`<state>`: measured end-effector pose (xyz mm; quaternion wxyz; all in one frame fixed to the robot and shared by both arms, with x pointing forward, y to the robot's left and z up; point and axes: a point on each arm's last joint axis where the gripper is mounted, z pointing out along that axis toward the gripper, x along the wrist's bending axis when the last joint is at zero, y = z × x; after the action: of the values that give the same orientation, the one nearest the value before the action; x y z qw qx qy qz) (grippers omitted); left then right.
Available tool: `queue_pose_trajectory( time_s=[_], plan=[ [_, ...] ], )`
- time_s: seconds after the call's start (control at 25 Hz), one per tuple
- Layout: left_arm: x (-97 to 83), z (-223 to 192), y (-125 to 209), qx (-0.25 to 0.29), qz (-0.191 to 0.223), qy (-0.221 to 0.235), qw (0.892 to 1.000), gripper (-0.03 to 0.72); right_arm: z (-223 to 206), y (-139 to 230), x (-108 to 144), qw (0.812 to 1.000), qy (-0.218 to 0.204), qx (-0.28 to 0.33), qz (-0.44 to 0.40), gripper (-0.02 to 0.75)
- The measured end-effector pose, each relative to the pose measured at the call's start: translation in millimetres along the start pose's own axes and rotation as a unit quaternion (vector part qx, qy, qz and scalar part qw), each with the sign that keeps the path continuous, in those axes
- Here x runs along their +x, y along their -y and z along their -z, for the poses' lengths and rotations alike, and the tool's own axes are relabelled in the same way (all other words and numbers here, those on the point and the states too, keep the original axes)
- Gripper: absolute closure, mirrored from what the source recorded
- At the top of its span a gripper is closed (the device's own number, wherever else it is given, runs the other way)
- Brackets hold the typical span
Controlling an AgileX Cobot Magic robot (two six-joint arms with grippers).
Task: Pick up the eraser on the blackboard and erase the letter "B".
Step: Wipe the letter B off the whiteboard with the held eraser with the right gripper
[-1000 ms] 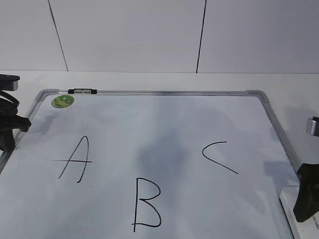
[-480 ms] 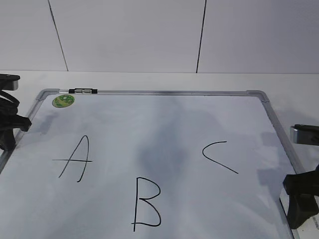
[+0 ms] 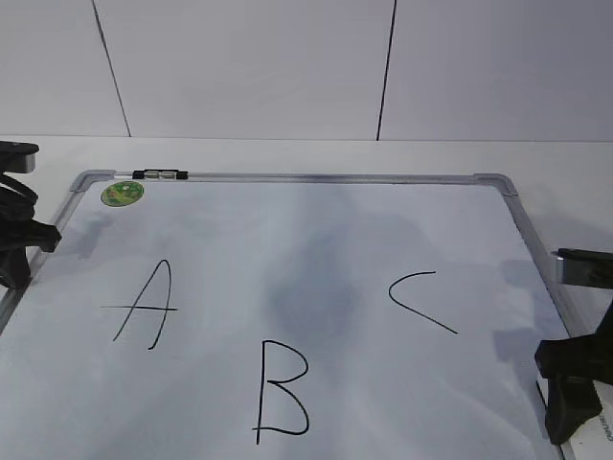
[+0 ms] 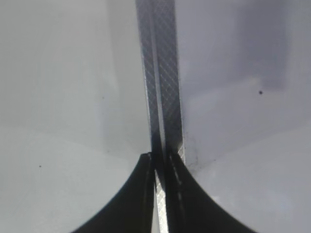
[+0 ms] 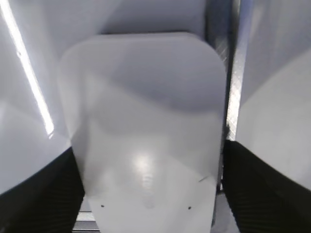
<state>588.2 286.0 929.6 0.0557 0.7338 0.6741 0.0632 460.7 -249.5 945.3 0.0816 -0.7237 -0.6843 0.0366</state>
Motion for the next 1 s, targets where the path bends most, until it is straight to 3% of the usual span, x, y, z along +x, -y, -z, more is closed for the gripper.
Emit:
queue_pose_trajectory(
  time_s=[0.24,0.48,1.0],
  plan=[
    [0.0,0.0,-0.2,-0.001,0.000,0.000,1.000,0.671,0.0,-0.9,0.6,1.000,-0.003,-0.005,-0.001,0.146],
    [-0.1,0.0,-0.4,-0.002,0.001,0.001,1.000,0.672,0.0,-1.3,0.7,1.000,-0.004,-0.007,-0.002,0.149],
    [-0.2,0.0,-0.4,-0.002,0.001,0.001,1.000,0.672,-0.3,-3.1,-0.2,1.000,0.001,-0.016,-0.009,0.071]
  ],
)
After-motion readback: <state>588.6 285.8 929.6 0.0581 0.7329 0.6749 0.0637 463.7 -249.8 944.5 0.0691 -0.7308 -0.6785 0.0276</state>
